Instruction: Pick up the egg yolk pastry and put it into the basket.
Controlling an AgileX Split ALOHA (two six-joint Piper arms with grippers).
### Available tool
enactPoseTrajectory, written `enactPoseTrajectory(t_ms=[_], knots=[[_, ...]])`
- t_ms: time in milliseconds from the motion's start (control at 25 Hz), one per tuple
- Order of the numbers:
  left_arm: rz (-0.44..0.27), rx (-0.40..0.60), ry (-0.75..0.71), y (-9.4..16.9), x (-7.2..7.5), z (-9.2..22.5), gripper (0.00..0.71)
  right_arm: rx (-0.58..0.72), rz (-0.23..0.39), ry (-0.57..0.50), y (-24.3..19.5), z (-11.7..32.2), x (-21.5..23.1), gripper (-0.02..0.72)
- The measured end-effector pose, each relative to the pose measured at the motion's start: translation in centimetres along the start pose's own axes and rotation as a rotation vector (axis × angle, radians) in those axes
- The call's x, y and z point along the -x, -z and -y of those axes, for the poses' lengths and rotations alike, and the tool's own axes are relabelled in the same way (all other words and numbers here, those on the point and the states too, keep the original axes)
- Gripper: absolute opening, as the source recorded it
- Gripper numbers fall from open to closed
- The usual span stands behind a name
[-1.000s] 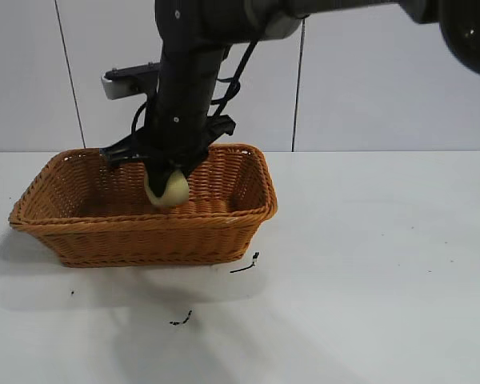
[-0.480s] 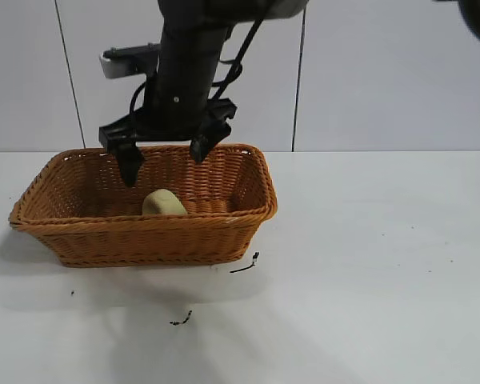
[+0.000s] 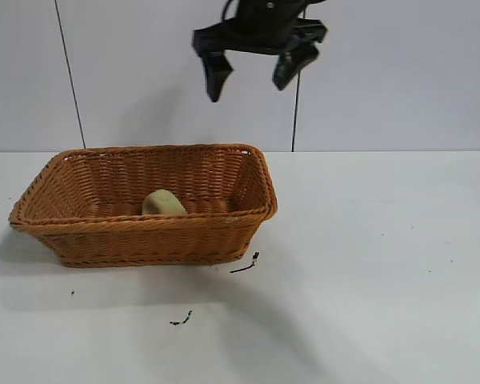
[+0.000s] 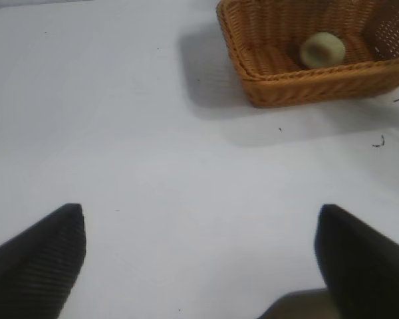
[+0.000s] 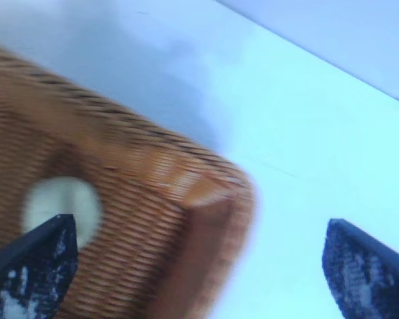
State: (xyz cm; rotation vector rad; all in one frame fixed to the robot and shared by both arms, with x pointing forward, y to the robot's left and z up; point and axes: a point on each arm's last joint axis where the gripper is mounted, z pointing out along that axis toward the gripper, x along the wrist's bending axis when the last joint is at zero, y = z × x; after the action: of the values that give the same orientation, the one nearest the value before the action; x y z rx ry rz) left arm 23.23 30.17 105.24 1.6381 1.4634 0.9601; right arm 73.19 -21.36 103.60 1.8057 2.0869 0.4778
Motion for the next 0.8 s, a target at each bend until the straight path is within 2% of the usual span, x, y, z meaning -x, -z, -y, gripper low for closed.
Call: enactPoseTrajectory(t_ms=[120,440,600,800], knots=[[0.000,0.000,0.000,0.0,0.0,0.0,0.696,-0.038,0.032,-0.060,-0.1,0.4,3.3,0.693],[0.000,0.000,0.000,0.0,0.0,0.0,0.696,-0.119,0.079,-0.166,0.0,1.6,8.9,0.693],[0.000,0.000,0.000,0.0,0.0,0.0,0.696,-0.107,0.068,-0.196,0.6,1.6,9.8,0.693],[0.000,0.000,0.000,0.0,0.0,0.0,0.696,-0.071,0.049,-0.204,4.0,1.9,9.4,0.693]])
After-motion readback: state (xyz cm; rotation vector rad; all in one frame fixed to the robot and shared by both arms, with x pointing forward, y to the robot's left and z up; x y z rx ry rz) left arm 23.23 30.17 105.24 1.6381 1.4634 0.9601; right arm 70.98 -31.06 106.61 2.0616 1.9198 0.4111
